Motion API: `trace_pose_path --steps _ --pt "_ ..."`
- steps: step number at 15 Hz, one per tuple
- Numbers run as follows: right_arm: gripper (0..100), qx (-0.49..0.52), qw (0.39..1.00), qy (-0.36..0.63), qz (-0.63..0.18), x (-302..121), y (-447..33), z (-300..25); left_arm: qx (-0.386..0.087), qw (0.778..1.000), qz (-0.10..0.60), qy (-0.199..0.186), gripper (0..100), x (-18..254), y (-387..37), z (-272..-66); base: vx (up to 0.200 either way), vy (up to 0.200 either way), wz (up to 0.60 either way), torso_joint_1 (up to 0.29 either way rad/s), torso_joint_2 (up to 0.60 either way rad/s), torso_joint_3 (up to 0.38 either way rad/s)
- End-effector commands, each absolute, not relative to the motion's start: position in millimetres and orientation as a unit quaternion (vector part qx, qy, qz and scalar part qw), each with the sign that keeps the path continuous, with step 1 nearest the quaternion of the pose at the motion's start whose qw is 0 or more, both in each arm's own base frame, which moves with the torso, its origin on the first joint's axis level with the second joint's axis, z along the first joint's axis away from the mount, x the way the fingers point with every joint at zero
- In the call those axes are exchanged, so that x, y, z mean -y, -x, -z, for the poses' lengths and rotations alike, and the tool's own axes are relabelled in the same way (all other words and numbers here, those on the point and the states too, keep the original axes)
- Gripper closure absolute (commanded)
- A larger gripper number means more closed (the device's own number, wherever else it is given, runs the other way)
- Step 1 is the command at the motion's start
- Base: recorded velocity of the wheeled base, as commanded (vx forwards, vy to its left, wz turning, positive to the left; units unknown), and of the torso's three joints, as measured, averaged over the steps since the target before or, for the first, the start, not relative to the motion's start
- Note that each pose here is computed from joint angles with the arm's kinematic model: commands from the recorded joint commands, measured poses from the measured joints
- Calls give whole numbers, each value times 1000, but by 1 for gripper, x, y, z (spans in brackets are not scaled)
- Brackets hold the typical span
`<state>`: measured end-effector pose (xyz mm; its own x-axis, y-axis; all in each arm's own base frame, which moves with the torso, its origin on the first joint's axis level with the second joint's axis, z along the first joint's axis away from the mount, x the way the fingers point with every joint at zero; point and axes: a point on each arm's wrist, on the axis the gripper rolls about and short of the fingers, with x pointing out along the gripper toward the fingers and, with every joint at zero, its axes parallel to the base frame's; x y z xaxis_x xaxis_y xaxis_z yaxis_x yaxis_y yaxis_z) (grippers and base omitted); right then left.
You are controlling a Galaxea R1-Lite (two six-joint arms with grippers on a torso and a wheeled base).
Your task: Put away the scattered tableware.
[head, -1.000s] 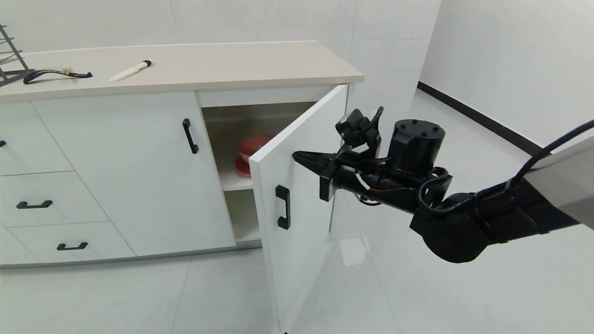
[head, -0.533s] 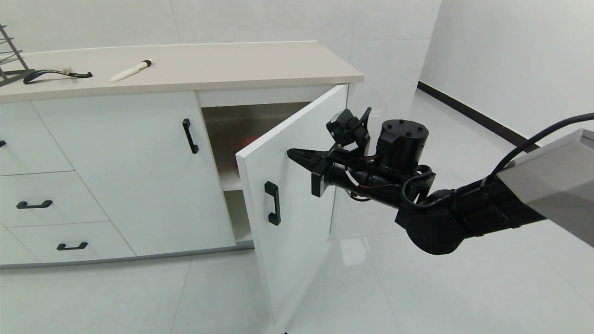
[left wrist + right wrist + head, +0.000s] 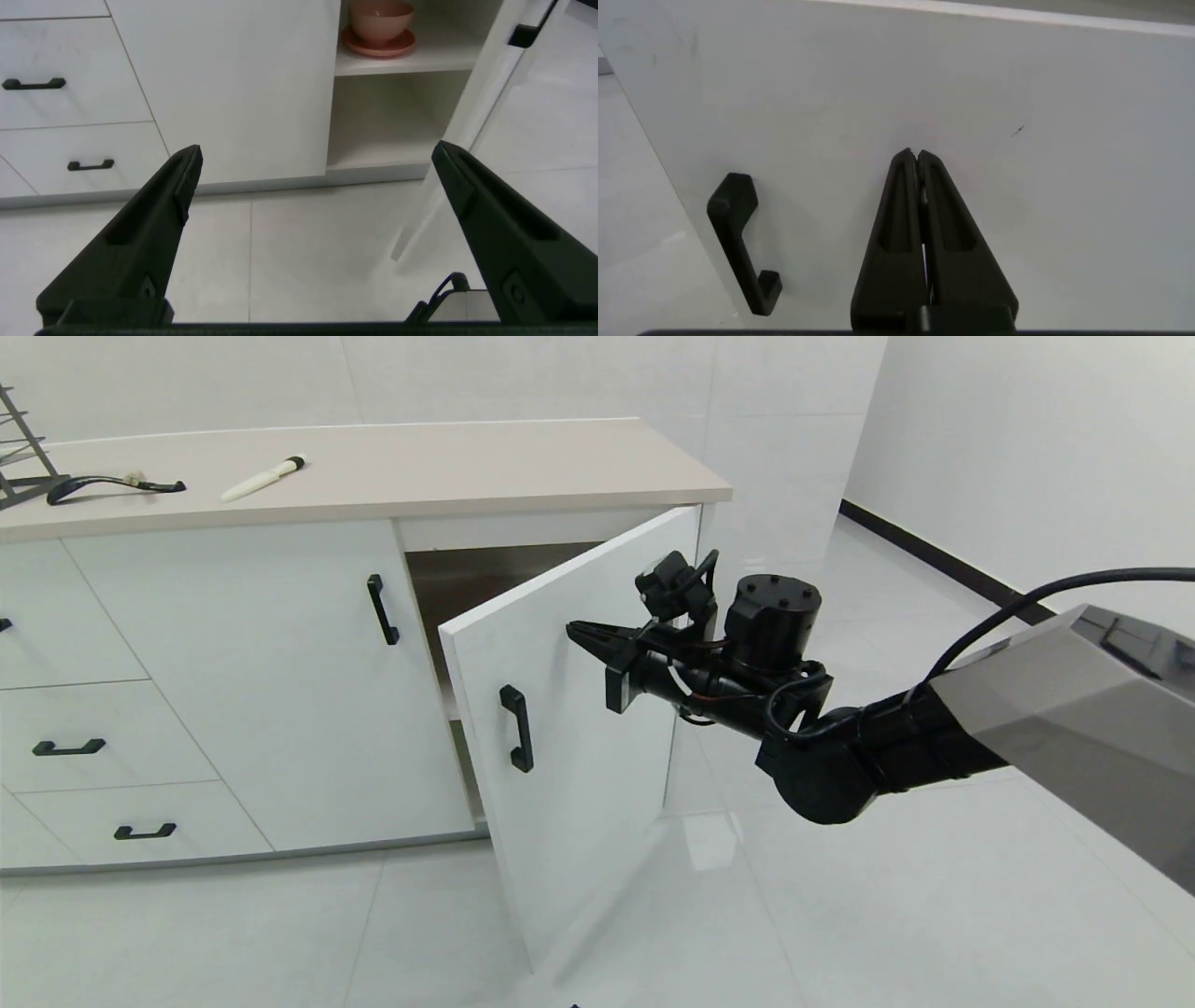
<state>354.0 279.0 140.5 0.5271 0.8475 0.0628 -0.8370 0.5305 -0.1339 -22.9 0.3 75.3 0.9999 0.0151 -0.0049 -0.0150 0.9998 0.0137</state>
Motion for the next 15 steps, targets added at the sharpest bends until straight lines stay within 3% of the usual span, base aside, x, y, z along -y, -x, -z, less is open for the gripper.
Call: trace_pose_path --steps 1,9,15 --pt "100 64 875 43 -478 -287 -366 -129 -2 1000 -8 -7 0 0 23 -75 0 0 0 0 0 0" --pt "100 84 876 39 -474 -295 -376 -127 -2 1000 -7 -7 0 0 23 -75 0 0 0 0 0 0" --pt "100 85 876 20 -474 -228 -289 -182 -2 1000 -8 -7 0 0 23 -75 0 0 0 0 0 0"
